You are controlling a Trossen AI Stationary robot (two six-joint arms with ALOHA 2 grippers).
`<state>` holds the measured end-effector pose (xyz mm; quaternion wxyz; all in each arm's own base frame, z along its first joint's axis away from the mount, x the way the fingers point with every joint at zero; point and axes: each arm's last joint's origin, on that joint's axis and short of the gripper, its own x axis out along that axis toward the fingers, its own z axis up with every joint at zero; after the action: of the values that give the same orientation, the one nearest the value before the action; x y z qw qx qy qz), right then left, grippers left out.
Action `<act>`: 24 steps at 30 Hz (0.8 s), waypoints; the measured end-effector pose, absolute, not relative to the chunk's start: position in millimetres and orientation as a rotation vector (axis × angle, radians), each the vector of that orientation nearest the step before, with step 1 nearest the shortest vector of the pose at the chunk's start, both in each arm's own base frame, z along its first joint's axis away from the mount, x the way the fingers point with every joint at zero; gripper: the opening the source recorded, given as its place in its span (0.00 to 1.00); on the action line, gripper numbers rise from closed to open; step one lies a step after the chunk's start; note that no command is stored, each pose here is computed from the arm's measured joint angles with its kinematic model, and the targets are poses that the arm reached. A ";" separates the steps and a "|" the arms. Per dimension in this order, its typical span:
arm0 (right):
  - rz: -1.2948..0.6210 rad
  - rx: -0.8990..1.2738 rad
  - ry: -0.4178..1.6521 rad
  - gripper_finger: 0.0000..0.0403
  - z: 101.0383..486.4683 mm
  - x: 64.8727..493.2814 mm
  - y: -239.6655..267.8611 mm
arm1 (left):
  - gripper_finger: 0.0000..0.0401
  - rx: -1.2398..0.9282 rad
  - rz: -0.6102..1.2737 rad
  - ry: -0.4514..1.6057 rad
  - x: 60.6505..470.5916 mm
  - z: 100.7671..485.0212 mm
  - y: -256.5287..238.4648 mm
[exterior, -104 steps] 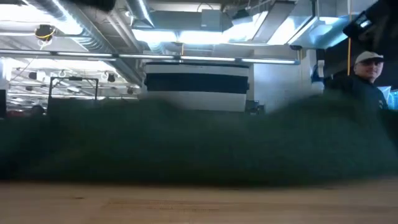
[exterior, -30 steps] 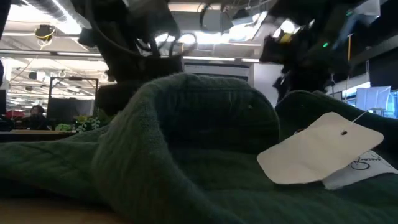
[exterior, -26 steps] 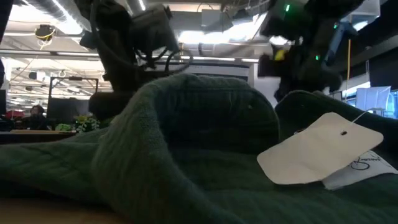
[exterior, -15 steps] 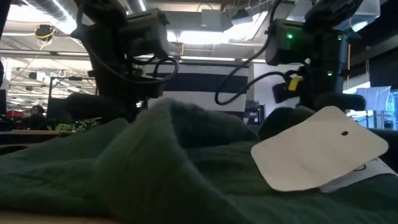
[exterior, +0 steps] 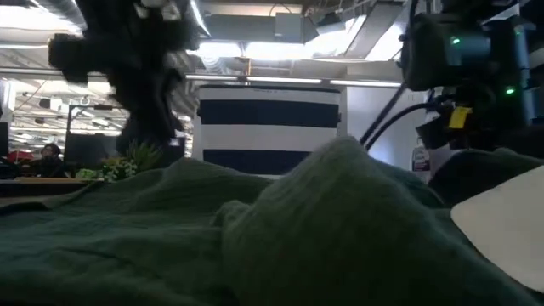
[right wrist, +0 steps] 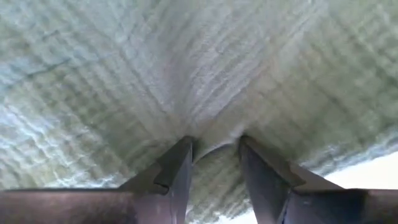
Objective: Fold Laundry from Bin
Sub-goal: Fold the green polo shirt
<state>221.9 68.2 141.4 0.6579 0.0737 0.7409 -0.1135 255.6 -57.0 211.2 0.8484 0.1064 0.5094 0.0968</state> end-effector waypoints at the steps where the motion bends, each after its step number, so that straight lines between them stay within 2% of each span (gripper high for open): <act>1: -0.255 0.169 1.684 0.34 141.5 220.9 70.1 | 0.10 0.223 0.224 1.041 252.9 217.8 -56.8; 6: -0.258 0.163 1.671 0.34 142.6 219.4 74.6 | 0.10 0.258 0.298 0.969 244.3 233.0 -53.3; 11: -0.271 0.151 1.646 0.34 143.4 220.4 74.0 | 0.10 0.313 0.332 1.026 242.3 219.9 -37.4; 14: -0.272 0.149 1.638 0.34 143.4 221.1 74.0 | 0.10 0.225 0.341 1.010 243.2 204.1 -18.3; 18: -0.260 0.157 1.614 0.34 143.2 223.5 74.8 | 0.10 -0.012 0.313 0.838 251.3 192.7 13.1; 21: -0.242 0.153 1.593 0.34 143.0 225.7 75.5 | 0.10 -0.138 0.356 0.709 257.4 194.4 34.6; 24: -0.238 0.145 1.569 0.34 143.0 227.8 75.7 | 0.14 -0.156 0.374 0.653 261.6 202.1 43.7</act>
<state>227.8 75.7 143.0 0.6990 0.0650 0.7041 -0.1070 261.6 43.7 202.1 0.9271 -0.0761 0.3186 0.1822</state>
